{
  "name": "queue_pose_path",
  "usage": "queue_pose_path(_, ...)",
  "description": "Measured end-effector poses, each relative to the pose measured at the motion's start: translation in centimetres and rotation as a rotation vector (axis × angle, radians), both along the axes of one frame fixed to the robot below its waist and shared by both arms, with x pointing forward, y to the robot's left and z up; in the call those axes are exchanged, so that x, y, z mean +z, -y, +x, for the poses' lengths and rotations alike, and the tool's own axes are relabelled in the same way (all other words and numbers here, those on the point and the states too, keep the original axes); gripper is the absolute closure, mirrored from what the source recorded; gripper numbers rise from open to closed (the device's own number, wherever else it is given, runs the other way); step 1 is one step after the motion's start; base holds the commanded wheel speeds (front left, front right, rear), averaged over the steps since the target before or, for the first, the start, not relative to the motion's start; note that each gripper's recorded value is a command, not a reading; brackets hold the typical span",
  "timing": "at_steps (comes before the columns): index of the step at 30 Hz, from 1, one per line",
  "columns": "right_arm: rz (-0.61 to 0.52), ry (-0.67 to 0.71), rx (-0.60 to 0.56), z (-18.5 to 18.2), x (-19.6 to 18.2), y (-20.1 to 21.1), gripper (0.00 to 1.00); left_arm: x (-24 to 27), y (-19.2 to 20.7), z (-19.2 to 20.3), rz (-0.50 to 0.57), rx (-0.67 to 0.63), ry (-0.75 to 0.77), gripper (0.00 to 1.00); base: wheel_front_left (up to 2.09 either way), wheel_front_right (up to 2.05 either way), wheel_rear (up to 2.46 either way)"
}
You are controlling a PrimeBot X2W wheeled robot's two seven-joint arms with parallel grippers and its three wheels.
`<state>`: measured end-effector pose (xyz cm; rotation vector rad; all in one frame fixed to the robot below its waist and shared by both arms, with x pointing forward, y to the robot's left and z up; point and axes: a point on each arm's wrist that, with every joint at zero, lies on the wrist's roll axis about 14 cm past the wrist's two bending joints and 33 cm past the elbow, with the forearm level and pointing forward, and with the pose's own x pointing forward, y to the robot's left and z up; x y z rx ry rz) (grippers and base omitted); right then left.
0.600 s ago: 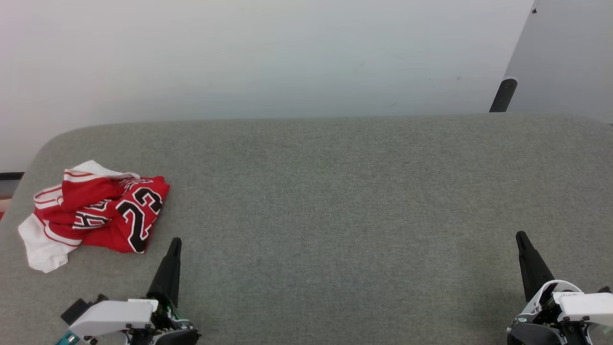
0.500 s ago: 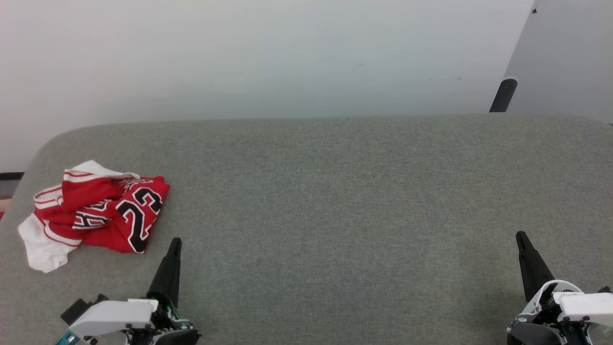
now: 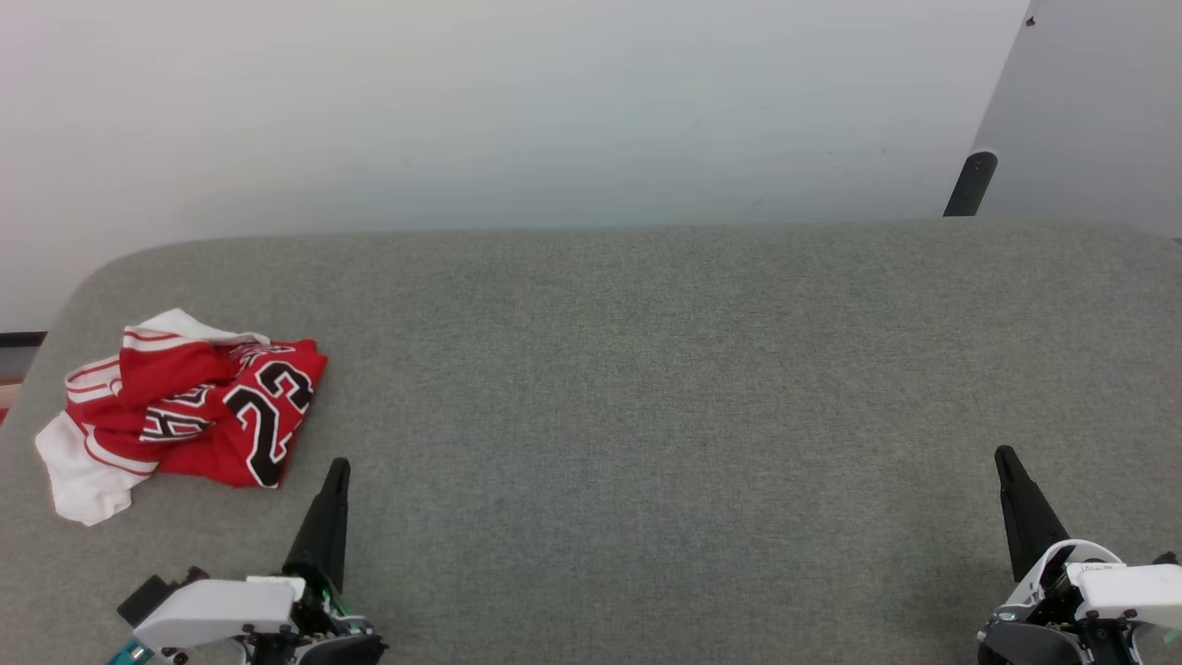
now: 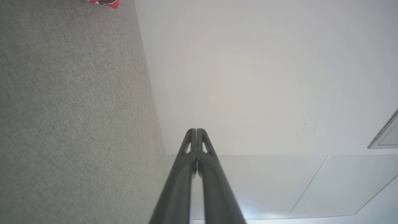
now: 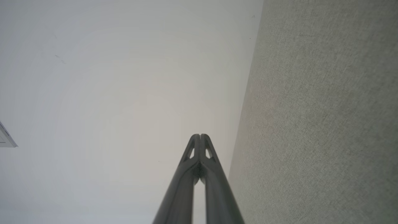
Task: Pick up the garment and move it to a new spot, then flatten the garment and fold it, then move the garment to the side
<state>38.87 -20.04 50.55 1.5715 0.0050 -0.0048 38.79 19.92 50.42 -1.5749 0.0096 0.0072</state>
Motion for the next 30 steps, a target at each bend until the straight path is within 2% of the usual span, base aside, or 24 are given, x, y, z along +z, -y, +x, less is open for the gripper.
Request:
queue_pose_path(19, 0.0, 0.0, 0.0, 0.0, 0.0, 0.0, 1.0, 0.0, 0.0, 0.0, 0.0, 0.0, 0.0, 1.0, 0.0, 0.0, 0.0)
queue_pose_path(20, 0.0, 0.0, 0.0, 0.0, 0.0, 0.0, 0.0, 0.0, 0.0, 0.0, 0.0, 0.0, 0.0, 0.0, 0.0, 0.0, 0.0)
queue_pose_path(26, 0.011, -0.093, -0.006, -1.4, -3.1, 0.0, 0.0, -3.4, 0.2, -1.6, -0.016, 0.003, -0.102, 0.0, 0.0, 0.0, 0.0)
queue_pose_path(30, 0.009, -0.095, -0.008, -1.2, -3.2, -0.3, 0.0, -3.3, -0.1, -1.5, -0.008, 0.014, -0.099, 0.0, 0.0, 0.0, 0.0)
